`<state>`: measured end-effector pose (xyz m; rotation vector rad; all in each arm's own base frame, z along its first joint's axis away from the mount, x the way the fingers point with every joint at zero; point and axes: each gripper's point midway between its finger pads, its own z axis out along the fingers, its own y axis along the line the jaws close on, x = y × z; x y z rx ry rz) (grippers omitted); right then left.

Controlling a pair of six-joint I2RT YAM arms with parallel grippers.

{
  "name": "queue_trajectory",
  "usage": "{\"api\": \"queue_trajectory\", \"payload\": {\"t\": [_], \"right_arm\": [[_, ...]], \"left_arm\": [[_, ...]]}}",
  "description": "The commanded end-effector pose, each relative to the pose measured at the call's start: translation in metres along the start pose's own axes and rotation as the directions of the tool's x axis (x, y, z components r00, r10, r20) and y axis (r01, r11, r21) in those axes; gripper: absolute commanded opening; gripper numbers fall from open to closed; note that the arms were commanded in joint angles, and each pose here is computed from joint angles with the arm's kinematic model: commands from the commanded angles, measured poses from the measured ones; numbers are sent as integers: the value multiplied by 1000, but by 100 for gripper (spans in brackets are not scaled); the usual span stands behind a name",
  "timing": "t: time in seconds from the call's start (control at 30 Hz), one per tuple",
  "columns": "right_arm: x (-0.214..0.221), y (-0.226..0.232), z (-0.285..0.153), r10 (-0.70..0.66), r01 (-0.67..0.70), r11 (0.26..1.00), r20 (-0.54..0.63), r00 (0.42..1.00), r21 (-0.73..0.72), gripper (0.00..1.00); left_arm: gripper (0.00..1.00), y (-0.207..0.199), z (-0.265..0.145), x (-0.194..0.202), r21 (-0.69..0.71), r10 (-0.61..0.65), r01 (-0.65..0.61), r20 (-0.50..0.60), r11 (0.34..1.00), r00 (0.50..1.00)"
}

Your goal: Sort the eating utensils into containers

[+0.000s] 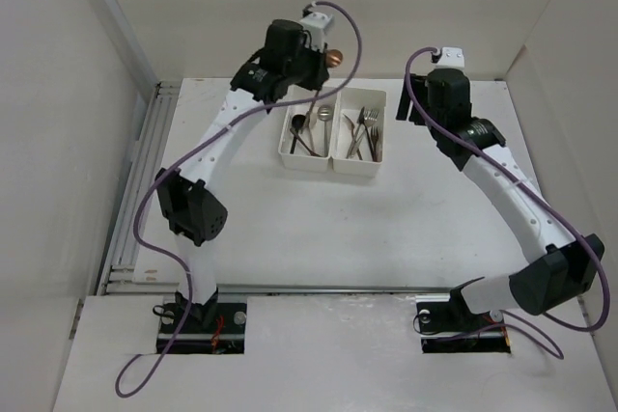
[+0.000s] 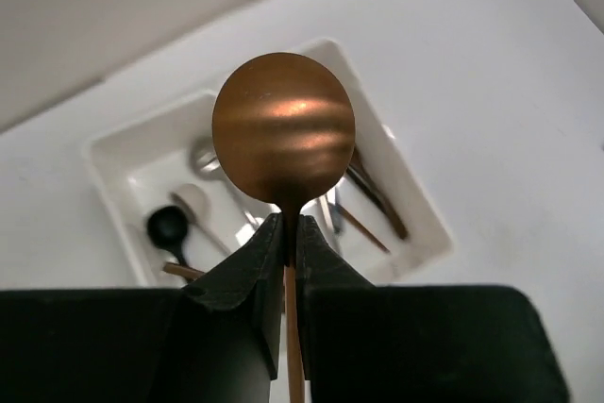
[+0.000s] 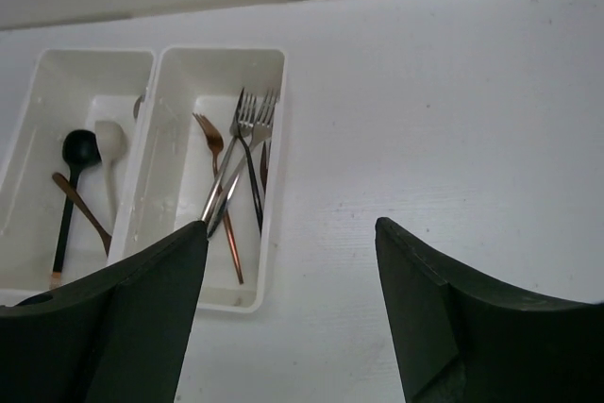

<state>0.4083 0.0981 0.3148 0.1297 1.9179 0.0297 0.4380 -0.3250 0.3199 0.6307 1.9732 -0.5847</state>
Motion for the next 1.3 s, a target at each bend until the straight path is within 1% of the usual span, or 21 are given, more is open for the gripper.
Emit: {"api": "queue_trajectory", "payload": {"t": [0.0,0.13,0.23,0.27,0.3,0.37,0.4,0.43,0.47,0.5,0.6,0.67,0.7,0.73,0.83,0.9,0.93,0.97,1.1,1.2,1.27], "right_arm": [[12,12,6,-30,26,998,-69,997,-60,77],[17,6,6,-35,31,998,-89,995,-47,78],[17,4,4,-39,36,999,-98,994,-36,80],[15,2,2,-49,47,999,-99,994,-27,85],[15,2,2,-49,47,999,-99,994,-27,91],[13,2,-4,-50,46,998,-103,993,-40,99],[8,-1,-7,-40,36,998,-99,994,-48,99],[8,1,-7,-35,27,997,-107,994,-74,99],[3,0,-13,-29,22,997,-90,996,-77,99],[-1,-2,-20,-25,19,997,-80,996,-79,99],[-13,-15,-33,-14,13,999,-40,999,-32,99],[-11,-29,-40,-15,16,1000,-43,999,20,99],[-10,-31,-43,-27,27,999,-40,999,19,99],[-19,-35,-54,-25,25,999,-8,1000,21,99],[-17,-53,-75,-27,25,998,29,999,66,99],[-22,-65,-86,-13,4,994,80,997,109,99],[-18,-70,-87,-8,-5,992,98,995,126,99],[-26,-76,-102,1,-20,992,148,989,127,99],[-31,-88,-122,24,-58,990,253,967,128,99],[-34,-92,-131,30,-70,989,289,957,129,99],[-30,-93,-132,15,-51,991,278,960,125,99]], "left_arm": [[0,55,55,27,-88,-81,79,-11,993,997],[0,71,88,44,-107,-121,119,-7,987,993],[33,77,97,52,-106,-164,162,-14,981,986],[45,82,96,51,-114,-183,181,-10,977,983],[65,84,95,47,-123,-181,180,1,976,984],[78,100,81,32,-158,-196,200,39,967,980],[81,103,73,23,-162,-210,217,59,963,976],[98,107,64,9,-171,-214,228,94,959,972],[100,105,54,-5,-173,-205,225,125,959,971],[100,107,26,-36,-186,-175,212,198,959,965],[100,116,-33,-86,-310,-77,175,303,934,950],[100,127,-66,-96,-415,-35,176,325,893,945],[100,131,-98,-102,-461,-6,169,335,871,942],[100,143,-107,-87,-513,-16,180,307,839,952],[100,179,-164,-39,-677,-100,272,283,684,954],[100,193,-187,-3,-729,-154,292,251,619,956],[100,189,-215,3,-736,-156,320,285,596,946],[100,198,-213,53,-768,-235,321,225,554,946],[100,190,-247,132,-760,-342,381,220,527,913],[100,181,-270,156,-738,-346,431,279,519,896],[100,174,-279,155,-717,-328,465,335,520,883]]}}
